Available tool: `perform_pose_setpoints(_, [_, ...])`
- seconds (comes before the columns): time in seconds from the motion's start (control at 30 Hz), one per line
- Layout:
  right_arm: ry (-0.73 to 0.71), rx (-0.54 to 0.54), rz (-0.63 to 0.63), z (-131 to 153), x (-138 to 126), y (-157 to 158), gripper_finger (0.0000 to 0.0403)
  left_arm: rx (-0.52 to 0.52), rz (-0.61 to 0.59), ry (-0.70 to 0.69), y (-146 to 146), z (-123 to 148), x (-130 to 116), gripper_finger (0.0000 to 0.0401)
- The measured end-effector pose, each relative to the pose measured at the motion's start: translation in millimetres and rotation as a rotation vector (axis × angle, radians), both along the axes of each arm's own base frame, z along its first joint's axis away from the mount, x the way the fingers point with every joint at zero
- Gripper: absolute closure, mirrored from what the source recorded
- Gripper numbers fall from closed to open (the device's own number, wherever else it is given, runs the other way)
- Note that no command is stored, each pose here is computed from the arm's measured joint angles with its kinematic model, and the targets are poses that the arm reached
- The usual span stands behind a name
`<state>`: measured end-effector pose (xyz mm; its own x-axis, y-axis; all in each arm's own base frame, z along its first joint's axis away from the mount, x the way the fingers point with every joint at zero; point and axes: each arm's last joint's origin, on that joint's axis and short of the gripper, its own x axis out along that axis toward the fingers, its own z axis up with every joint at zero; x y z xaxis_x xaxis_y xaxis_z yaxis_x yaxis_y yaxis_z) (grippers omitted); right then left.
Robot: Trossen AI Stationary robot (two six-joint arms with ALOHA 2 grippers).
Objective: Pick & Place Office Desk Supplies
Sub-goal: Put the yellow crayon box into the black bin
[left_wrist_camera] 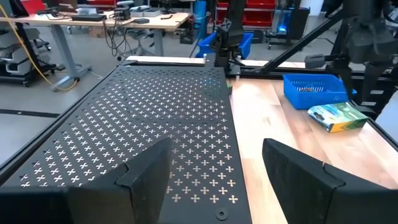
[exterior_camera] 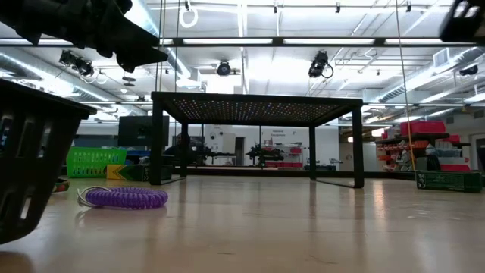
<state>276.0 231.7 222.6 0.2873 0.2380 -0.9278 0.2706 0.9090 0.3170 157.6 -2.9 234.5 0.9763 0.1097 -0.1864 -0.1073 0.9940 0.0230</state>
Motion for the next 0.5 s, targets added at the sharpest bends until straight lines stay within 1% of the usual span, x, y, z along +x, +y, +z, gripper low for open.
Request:
perform_pose_setpoints(0.07, [0.013, 0.017, -0.006, 0, -2, 2, 0.0363, 0.01, -0.002, 0.001, 0, 0, 0, 0.0141])
perform_pose_setpoints(0.1, [0.019, 0.023, -0.002, 0, -3, 4, 0.0382, 0.015, -0.003, 0.002, 0, 0, 0, 0.0141])
perform_pose_setpoints(0.13, [0.024, 0.028, -0.008, 0, -4, 5, 0.0391, 0.018, -0.004, 0.002, 0, 0, 0, 0.0141])
perform_pose_setpoints(0.27, [0.085, 0.065, -0.03, -4, -8, 10, 0.0398, 0.025, -0.005, 0.004, 0, 0, 0, 0.0141])
perform_pose_setpoints(0.43, [0.213, 0.073, -0.025, -29, -8, 19, 0.04, 0.025, -0.005, 0.004, 0, 0, 0, 0.0141])
perform_pose_setpoints(0.5, [0.231, 0.068, -0.023, -36, -7, 21, 0.04, 0.027, -0.005, 0.004, 0, 0, 0, 0.0141])
